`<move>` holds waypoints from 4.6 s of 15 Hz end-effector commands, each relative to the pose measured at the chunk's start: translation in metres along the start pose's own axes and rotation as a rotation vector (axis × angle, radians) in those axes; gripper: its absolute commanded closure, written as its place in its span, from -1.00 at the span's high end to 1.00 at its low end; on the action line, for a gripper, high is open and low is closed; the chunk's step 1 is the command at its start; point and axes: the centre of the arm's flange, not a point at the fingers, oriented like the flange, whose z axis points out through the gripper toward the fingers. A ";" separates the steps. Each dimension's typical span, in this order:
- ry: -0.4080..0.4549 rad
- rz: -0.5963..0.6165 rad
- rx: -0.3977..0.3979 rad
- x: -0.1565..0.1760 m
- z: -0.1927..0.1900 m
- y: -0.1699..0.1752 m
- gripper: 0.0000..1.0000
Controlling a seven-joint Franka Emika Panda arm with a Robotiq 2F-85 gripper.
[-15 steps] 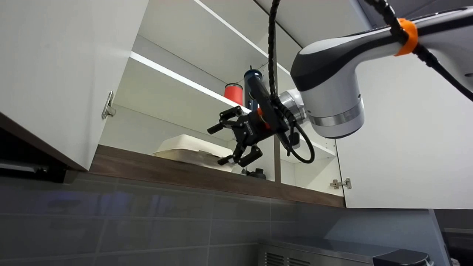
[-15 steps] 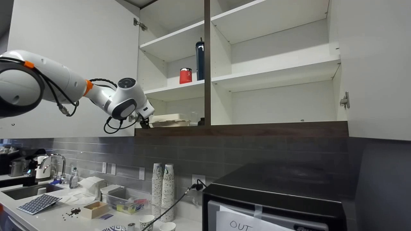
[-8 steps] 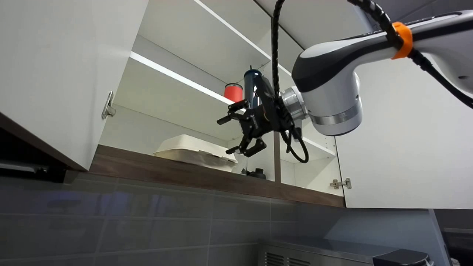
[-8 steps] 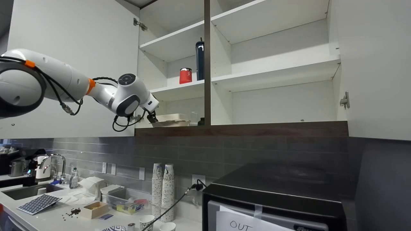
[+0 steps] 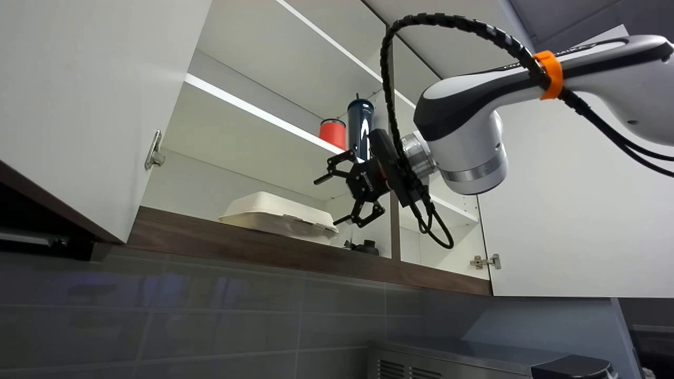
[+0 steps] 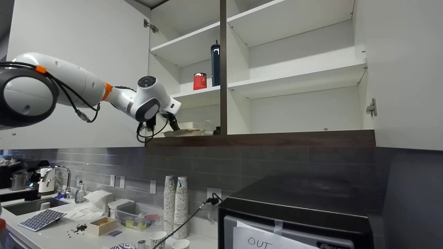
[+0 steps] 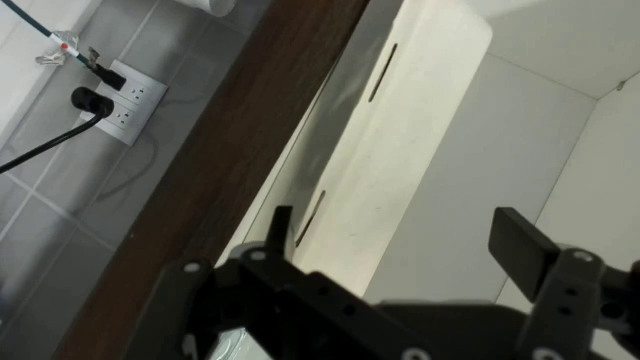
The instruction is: Remove the food pack from the cabinet and put it on the counter.
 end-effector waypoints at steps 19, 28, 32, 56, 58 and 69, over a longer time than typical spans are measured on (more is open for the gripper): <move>-0.058 -0.162 -0.140 0.048 0.047 0.003 1.00; -0.042 -0.092 -0.185 0.056 0.051 -0.002 -0.13; -0.048 -0.022 -0.182 0.060 0.049 -0.002 -0.54; -0.185 0.268 0.087 0.046 -0.020 0.009 -0.87; -0.184 0.215 0.068 0.036 -0.036 0.022 -0.87; -0.341 0.065 -0.012 0.009 -0.127 0.116 -0.87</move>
